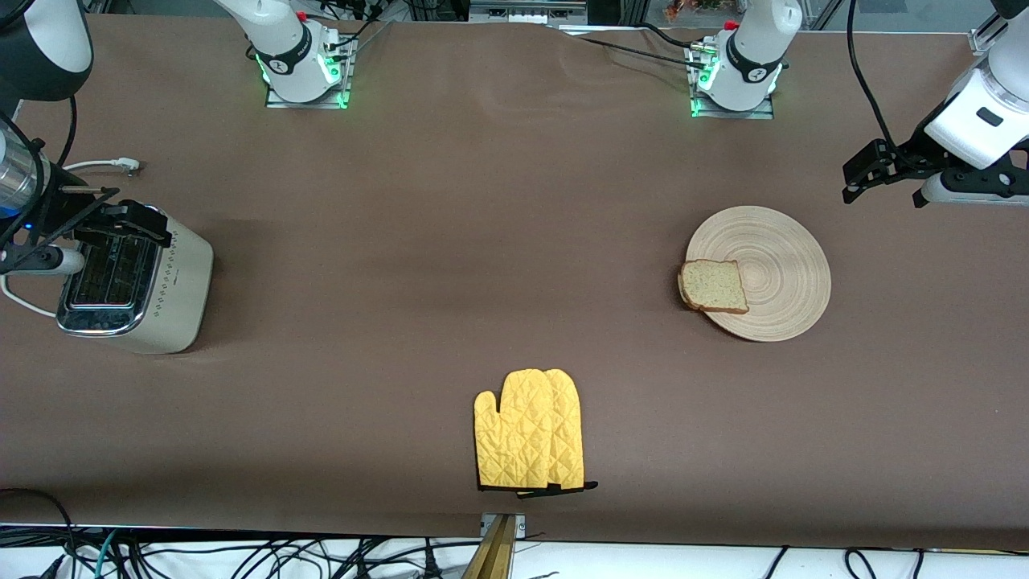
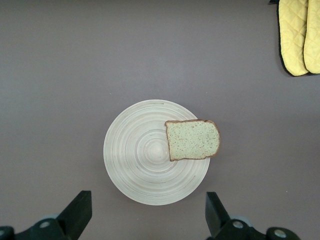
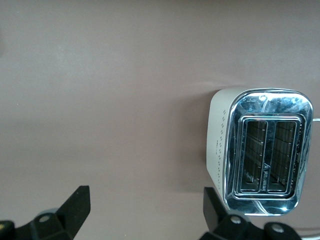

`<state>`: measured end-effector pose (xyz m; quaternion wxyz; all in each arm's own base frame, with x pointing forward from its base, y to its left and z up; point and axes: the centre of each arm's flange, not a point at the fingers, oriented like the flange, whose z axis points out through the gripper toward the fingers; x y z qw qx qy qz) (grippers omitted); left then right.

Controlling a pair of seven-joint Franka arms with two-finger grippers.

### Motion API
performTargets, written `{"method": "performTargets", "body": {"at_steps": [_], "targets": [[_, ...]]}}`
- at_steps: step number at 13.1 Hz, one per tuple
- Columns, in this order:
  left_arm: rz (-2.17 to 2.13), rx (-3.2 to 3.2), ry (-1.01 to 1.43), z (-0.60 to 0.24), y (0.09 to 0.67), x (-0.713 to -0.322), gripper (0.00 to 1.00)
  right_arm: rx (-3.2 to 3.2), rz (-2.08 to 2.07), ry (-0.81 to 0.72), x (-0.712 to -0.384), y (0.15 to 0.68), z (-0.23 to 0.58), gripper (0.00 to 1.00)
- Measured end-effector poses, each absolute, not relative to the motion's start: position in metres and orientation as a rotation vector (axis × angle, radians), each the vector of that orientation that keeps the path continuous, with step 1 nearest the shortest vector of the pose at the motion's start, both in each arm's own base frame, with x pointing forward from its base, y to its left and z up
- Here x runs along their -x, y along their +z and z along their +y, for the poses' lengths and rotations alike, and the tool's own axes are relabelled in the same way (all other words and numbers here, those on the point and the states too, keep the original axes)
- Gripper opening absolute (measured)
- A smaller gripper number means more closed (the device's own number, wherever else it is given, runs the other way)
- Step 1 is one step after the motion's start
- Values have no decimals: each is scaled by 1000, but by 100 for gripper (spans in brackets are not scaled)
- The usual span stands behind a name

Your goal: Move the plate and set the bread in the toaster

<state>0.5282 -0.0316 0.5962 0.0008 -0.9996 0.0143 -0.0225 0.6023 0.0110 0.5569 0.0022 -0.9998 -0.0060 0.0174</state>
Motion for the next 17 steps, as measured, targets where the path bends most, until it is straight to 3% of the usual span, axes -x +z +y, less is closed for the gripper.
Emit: {"method": "performTargets", "body": {"at_steps": [17], "targets": [[39,3140,-9,-30,578,-540,100,3137,-18,52,-603,557,11,100]]}}
